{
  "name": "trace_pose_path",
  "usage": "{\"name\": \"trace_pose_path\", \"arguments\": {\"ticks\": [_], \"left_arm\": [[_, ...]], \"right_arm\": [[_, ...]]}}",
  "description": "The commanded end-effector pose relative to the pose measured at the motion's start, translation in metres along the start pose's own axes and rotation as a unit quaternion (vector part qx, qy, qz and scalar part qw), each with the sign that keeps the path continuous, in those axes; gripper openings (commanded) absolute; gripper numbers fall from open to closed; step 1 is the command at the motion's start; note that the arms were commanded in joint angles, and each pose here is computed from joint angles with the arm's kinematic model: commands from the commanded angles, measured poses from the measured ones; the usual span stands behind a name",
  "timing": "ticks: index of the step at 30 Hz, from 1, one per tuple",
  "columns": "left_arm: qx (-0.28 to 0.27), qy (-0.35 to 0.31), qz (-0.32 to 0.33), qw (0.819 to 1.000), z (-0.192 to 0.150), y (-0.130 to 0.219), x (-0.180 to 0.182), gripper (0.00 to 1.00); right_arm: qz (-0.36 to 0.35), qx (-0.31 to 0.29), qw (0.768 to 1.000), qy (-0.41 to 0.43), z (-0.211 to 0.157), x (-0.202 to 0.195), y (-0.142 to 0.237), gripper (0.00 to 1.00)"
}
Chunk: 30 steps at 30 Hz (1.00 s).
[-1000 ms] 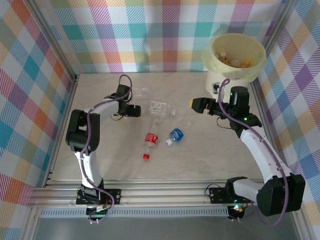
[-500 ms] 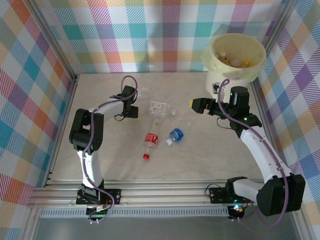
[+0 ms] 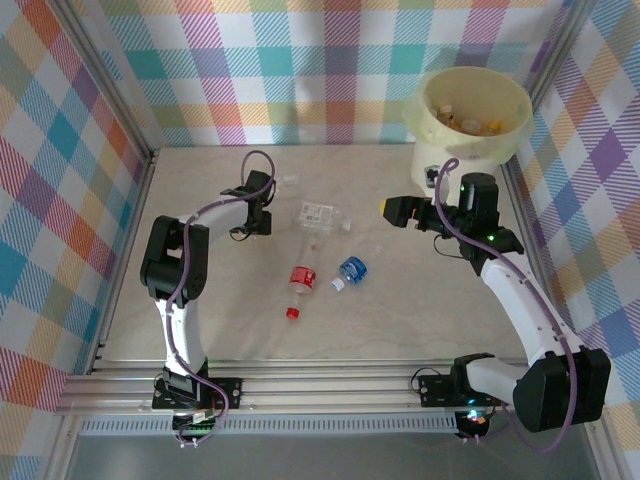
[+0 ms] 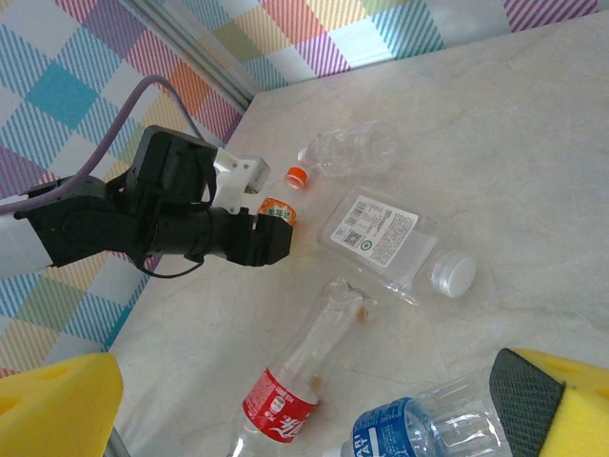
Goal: Put the plastic bottles in the bin
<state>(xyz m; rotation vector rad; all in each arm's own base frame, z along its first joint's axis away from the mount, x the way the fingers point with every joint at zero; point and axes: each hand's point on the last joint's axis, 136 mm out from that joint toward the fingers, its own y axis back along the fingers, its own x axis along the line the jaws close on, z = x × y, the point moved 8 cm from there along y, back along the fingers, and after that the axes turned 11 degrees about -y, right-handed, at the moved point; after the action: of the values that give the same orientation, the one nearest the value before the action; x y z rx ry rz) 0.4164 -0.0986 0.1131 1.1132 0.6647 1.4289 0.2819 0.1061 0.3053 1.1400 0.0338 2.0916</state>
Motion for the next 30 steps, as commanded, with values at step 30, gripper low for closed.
{"name": "trace_pose_path", "arguments": {"ticks": [30], "left_arm": [[-0.407, -0.11, -0.454, 0.785, 0.001, 0.265, -0.105, 0.46]], "right_arm": [[0.163, -0.014, 0.987, -0.002, 0.019, 0.058, 0.017, 1.0]]}}
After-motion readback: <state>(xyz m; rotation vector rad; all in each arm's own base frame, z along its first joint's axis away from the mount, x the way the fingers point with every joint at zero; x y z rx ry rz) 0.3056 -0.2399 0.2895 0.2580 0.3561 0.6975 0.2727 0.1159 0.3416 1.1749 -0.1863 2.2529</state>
